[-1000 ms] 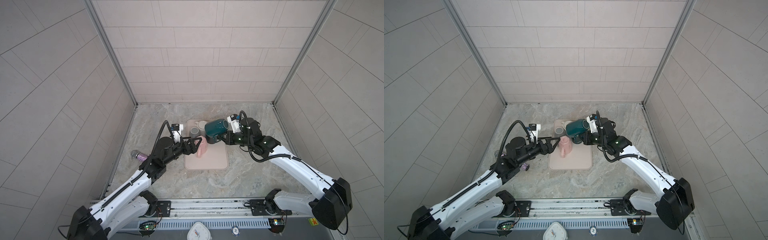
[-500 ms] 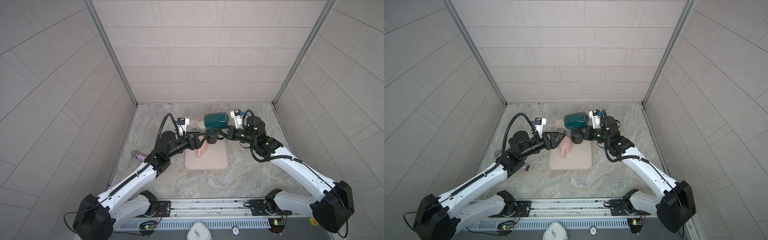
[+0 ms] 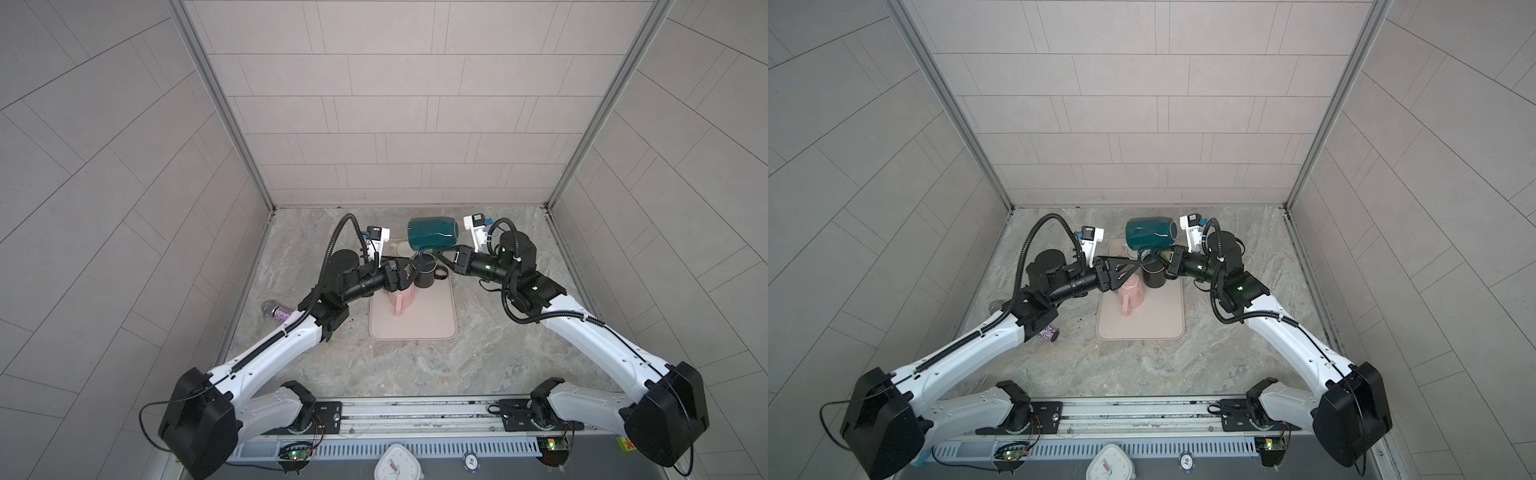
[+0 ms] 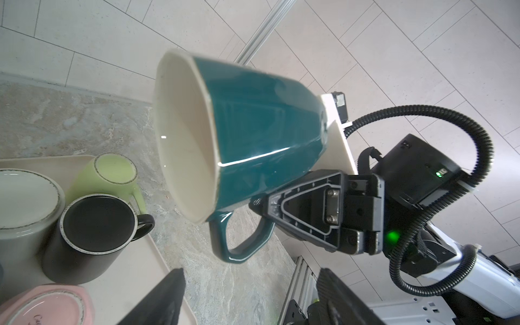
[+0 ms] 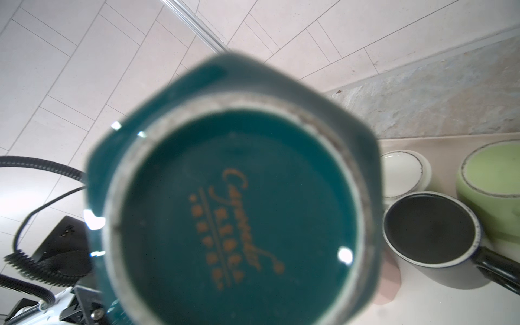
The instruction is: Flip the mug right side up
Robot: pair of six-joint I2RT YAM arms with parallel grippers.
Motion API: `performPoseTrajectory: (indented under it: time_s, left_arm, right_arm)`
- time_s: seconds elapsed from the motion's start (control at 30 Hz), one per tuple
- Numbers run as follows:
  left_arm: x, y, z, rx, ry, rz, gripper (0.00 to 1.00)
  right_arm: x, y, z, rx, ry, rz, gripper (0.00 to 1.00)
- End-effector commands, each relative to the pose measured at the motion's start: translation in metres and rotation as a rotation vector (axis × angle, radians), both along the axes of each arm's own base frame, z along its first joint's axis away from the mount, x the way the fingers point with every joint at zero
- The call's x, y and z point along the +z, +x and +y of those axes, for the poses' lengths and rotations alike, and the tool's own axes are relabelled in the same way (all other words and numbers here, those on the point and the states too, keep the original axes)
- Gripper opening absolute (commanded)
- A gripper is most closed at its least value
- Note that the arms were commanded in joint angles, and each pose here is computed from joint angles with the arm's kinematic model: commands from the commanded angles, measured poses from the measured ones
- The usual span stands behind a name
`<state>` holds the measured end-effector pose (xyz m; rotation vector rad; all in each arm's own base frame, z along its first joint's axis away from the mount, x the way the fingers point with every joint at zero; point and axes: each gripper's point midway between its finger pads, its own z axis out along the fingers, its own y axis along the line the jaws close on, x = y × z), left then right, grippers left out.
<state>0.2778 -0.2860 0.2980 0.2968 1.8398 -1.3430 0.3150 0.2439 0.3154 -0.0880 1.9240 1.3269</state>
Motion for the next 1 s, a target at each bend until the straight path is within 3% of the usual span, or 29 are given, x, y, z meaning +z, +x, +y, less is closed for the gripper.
performPoseTrajectory:
  time_s: [0.0,0.63,0.7,0.8,0.97]
  left_arm:
    - [0.018,0.002,-0.007,-0.027,-0.025,-0.049,0.79]
    - [0.037,0.011,-0.027,-0.124,-0.069,-0.069,0.74]
    - [0.038,0.012,-0.027,-0.129,-0.083,-0.054,0.7]
    - [0.038,0.013,-0.027,-0.135,-0.097,-0.045,0.56]
    - [0.04,0.014,-0.019,-0.116,-0.108,-0.049,0.54]
  right_arm:
    - [0.053,-0.005,-0.001,0.023,0.11,-0.156,0.0]
    - [0.057,-0.02,0.002,0.11,0.162,-0.187,0.0]
    - [0.06,-0.022,0.002,0.12,0.172,-0.195,0.0]
    - [0.061,-0.023,0.002,0.127,0.173,-0.199,0.0]
    - [0.062,-0.025,-0.002,0.129,0.168,-0.205,0.0]
